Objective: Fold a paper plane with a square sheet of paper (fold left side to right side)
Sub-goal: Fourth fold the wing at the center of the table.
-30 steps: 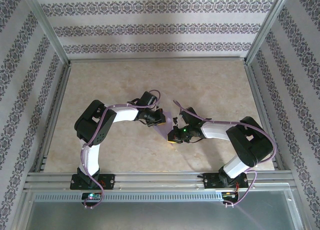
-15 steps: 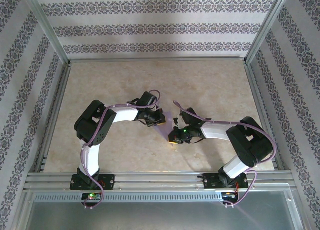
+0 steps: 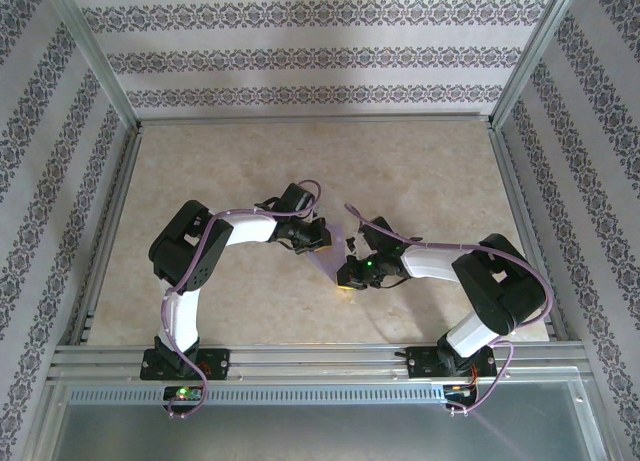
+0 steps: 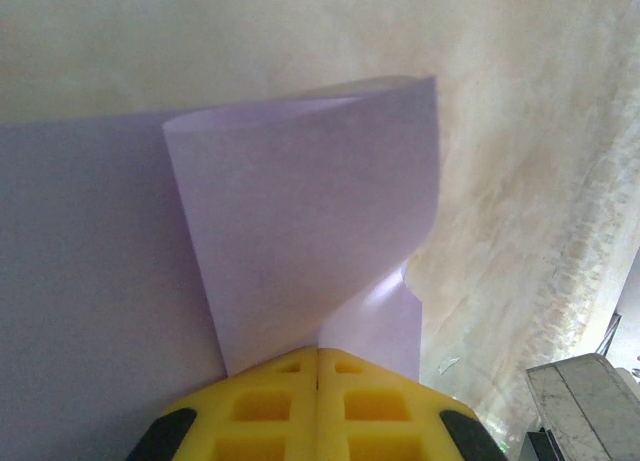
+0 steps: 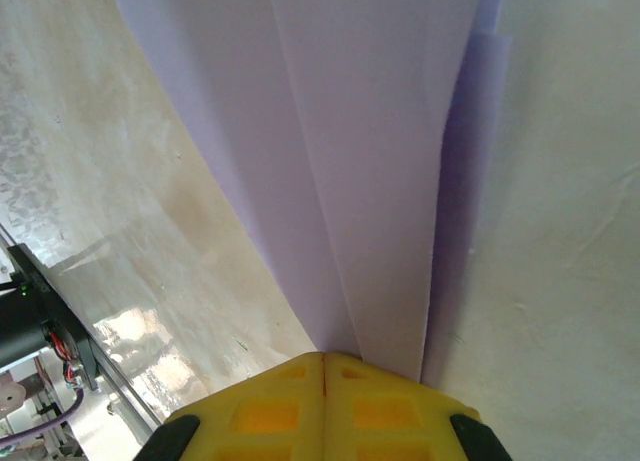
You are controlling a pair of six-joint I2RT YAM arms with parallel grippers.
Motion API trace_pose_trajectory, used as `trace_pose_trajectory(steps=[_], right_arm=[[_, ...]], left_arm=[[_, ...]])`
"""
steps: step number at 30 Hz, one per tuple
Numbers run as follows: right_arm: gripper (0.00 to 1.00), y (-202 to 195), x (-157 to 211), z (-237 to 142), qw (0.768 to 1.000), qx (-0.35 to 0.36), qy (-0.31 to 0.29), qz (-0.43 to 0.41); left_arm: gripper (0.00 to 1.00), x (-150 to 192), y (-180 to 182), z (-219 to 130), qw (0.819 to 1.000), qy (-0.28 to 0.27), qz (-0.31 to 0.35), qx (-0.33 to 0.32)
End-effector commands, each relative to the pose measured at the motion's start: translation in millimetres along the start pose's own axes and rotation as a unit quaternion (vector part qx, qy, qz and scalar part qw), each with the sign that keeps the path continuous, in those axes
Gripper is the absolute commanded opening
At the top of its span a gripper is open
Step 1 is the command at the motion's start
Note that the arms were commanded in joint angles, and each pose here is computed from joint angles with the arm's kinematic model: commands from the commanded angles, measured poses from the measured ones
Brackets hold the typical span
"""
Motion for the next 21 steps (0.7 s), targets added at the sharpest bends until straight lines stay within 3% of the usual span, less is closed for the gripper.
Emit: trace_pose_trajectory(steps=[1, 21], right_arm=[[0.01, -13.1, 11.9, -1.0, 0.999, 0.035, 0.010, 0.007], [0.01, -26.3, 25.2, 0.4, 0.998, 0.051, 0.025, 0.023]], left_arm=[[0.00, 19.3, 51.3, 15.0, 0.994, 0.027, -0.032, -0.105], [0.00, 19.3, 56.3, 16.8, 0.992, 0.028, -0.034, -0.115]])
Point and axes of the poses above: each hand's point on the last joint's axis, 136 mm out from that joint toward the fingers, its own z axis out along the fingers, its own y axis along the line the jaws close on, x = y × z, the point moved 4 cm from there along -z, back along the fingers, and after that the axes turned 2 degrees about z, right-handed, at the moved point
